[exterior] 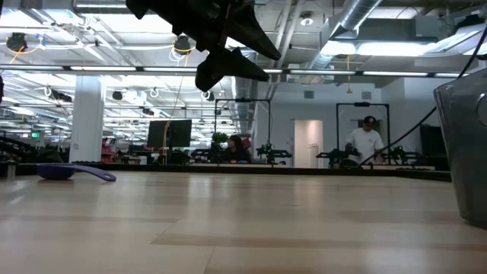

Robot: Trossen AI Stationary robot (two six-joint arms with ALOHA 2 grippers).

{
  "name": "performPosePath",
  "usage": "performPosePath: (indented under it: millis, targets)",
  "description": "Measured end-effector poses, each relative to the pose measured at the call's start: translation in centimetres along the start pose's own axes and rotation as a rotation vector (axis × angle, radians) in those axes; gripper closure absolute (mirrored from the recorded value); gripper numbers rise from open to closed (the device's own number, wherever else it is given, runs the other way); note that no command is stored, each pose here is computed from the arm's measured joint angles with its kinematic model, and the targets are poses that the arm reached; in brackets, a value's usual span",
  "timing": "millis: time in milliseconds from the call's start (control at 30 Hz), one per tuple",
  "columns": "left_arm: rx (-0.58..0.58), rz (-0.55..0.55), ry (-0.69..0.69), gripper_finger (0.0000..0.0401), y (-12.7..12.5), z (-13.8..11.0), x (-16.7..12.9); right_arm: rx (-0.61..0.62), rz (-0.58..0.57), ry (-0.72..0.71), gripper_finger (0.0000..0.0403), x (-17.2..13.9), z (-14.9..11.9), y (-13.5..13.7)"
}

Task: Nest measuring cups in basket
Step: Adjust the stacked measuring cups in the black bin

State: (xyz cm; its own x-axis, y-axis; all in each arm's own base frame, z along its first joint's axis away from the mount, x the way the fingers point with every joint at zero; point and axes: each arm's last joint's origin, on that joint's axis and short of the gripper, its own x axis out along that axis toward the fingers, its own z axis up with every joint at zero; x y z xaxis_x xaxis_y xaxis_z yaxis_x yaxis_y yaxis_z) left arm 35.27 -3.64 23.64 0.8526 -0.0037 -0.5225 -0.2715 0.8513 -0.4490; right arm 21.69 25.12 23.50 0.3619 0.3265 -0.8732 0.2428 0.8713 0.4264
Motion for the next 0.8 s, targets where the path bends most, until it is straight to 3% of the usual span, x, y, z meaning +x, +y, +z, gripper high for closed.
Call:
performPosePath:
  millis: [267,433,600,800]
  targets:
    - [0.001,0.013,0.000,0.0239,0.1,0.0,0.0,-0.050,-0.015,0.119,0.0390,4.5,0.0,1.3]
    - [0.002,0.031,0.001,0.0239,0.2,-0.1,0.0,-0.104,-0.029,0.131,0.0397,5.4,0.9,2.8]
    - [0.002,0.034,0.002,0.0239,0.2,-0.1,0.0,-0.061,-0.091,0.159,0.0385,6.5,1.6,2.7]
    - [-0.010,0.031,0.004,0.0239,0.2,-0.1,0.0,-0.052,-0.133,0.171,0.0398,7.2,2.0,1.9]
